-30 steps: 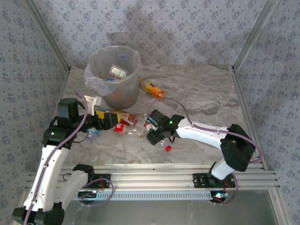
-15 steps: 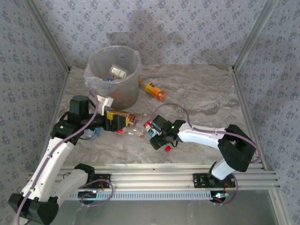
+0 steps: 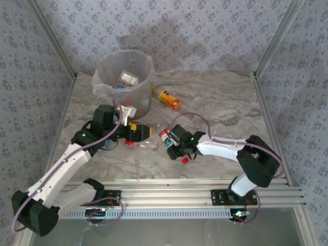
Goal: Put the plastic bottles in the bin
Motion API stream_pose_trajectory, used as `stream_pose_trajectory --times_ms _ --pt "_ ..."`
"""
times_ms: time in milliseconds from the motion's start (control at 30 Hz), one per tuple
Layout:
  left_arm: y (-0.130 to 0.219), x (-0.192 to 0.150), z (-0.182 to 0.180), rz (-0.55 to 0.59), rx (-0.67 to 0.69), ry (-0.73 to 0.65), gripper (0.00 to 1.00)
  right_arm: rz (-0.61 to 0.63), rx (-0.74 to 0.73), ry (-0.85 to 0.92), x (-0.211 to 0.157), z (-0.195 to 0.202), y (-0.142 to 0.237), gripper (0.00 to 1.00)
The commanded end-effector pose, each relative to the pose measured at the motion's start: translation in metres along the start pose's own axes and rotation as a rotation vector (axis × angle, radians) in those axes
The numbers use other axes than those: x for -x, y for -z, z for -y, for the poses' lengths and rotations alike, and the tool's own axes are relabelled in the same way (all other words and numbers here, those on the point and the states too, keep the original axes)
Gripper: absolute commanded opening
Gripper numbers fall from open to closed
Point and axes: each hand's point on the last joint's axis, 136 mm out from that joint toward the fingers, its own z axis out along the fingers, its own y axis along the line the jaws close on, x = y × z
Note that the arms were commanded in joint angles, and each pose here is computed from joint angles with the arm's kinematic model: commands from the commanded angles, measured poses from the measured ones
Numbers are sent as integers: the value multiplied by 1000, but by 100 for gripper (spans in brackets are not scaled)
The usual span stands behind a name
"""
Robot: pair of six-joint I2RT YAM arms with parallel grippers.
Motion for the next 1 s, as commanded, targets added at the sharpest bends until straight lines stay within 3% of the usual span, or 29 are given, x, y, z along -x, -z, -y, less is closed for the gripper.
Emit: stream_pose_trajectory --times_ms 0,367,633,967 --pt "-15 17 7 78 -32 46 100 72 57 -39 13 -2 18 62" --pt "-61 38 12 151 -107 243 100 292 351 -150 58 -14 97 61" --pt "-83 59 38 160 -241 289 99 349 521 -122 75 -37 138 61" --pt "-84 69 54 164 -277 271 70 359 524 -131 76 -36 141 64"
